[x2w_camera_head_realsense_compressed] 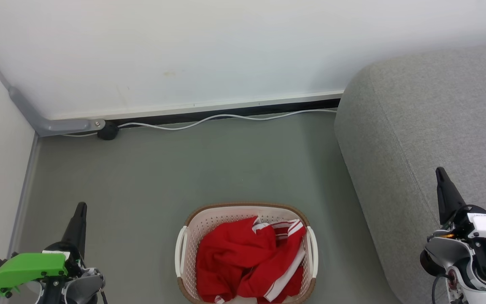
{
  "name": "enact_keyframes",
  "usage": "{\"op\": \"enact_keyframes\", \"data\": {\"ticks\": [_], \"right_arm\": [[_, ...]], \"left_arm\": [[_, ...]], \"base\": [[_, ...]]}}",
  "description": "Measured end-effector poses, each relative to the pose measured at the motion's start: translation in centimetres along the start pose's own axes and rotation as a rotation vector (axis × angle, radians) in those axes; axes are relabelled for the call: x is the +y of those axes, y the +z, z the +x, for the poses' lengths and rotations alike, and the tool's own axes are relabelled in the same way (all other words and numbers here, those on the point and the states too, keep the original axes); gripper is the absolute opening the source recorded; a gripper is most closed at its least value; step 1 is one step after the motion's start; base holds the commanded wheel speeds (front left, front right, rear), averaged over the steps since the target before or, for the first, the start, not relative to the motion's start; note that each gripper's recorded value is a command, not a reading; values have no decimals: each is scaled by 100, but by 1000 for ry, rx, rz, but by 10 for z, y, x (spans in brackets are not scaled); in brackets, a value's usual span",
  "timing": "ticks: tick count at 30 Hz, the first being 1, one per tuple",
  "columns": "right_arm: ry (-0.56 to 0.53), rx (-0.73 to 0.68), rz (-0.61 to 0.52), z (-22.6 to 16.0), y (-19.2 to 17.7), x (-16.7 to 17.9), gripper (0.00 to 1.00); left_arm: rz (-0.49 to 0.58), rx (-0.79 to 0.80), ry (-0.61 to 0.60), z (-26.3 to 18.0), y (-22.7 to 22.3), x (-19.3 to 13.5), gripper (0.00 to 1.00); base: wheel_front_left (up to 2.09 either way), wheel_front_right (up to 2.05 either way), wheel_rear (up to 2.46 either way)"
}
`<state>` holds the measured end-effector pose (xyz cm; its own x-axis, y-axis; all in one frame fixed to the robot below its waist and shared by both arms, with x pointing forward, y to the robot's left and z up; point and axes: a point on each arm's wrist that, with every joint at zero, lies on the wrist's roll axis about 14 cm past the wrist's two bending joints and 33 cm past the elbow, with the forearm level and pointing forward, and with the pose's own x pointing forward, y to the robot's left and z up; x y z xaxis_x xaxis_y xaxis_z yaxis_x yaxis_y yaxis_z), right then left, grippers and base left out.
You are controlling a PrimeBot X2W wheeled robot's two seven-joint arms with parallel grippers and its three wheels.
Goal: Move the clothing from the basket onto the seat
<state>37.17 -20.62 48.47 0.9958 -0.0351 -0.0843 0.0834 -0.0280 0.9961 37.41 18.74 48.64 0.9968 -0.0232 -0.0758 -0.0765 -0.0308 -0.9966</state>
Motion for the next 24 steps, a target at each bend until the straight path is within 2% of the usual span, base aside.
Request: {"op": "enact_keyframes", "data": {"ticks": [2, 3, 8, 14, 17, 24], "right_arm": [[0, 0, 0, 0, 0, 0, 0], [0, 0, 0, 0, 0, 0, 100], [-65, -3, 18, -10, -3, -22, 100], [-64, -2, -2, -10, -4, -21, 100], [-62, 0, -50, -10, -4, -20, 100], [-53, 9, -222, -10, 7, -15, 100]], "left_arm": [[0, 0, 0, 0, 0, 0, 0], [0, 0, 0, 0, 0, 0, 100], [-17, 0, 58, -8, -4, 20, 100], [-17, -6, 60, -8, -4, 21, 100], [-3, -6, 59, -8, -5, 20, 100], [104, 9, 58, -6, -10, 19, 100]], "base": [[0, 0, 0], [0, 0, 0], [0, 0, 0], [0, 0, 0], [0, 0, 0], [0, 0, 0]]}}
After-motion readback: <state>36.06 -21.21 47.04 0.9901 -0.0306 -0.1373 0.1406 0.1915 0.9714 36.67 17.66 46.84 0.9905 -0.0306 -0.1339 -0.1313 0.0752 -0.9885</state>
